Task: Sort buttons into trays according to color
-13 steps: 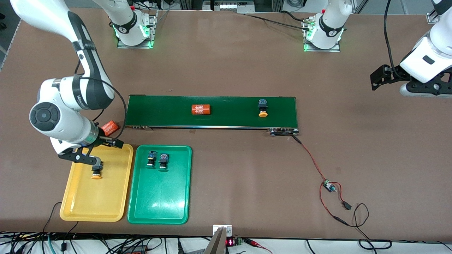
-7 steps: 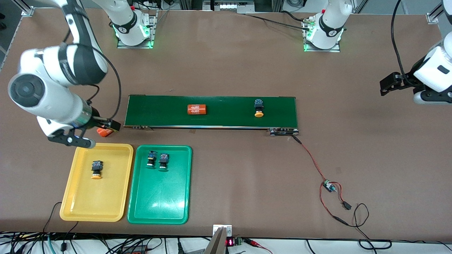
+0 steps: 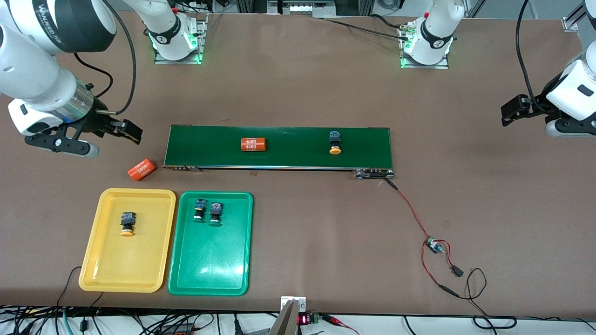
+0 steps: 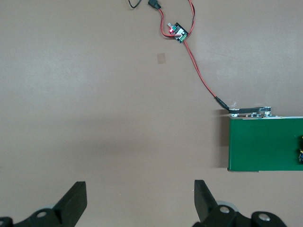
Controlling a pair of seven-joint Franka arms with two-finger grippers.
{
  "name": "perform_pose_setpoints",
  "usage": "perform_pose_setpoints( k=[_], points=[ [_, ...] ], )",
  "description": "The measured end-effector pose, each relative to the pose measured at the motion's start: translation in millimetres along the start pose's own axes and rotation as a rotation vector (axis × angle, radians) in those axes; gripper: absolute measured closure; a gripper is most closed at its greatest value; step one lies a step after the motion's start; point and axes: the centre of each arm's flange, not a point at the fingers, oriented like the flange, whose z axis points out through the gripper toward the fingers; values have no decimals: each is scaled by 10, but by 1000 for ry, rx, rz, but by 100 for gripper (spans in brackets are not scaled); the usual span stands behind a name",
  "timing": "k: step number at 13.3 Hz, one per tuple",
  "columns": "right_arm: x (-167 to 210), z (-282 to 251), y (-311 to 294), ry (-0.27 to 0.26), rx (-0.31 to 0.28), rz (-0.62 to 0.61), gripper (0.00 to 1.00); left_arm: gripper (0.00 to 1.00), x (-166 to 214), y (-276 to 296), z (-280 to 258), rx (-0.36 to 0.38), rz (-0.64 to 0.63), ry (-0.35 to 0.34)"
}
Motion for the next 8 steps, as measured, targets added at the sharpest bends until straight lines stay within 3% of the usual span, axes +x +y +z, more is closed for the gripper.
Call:
perform_pose_setpoints(
  k=[8],
  points=[
    [-46,71,-135,-15,0,-25,0,0,-15,84,-60,-2,14,11]
  ],
)
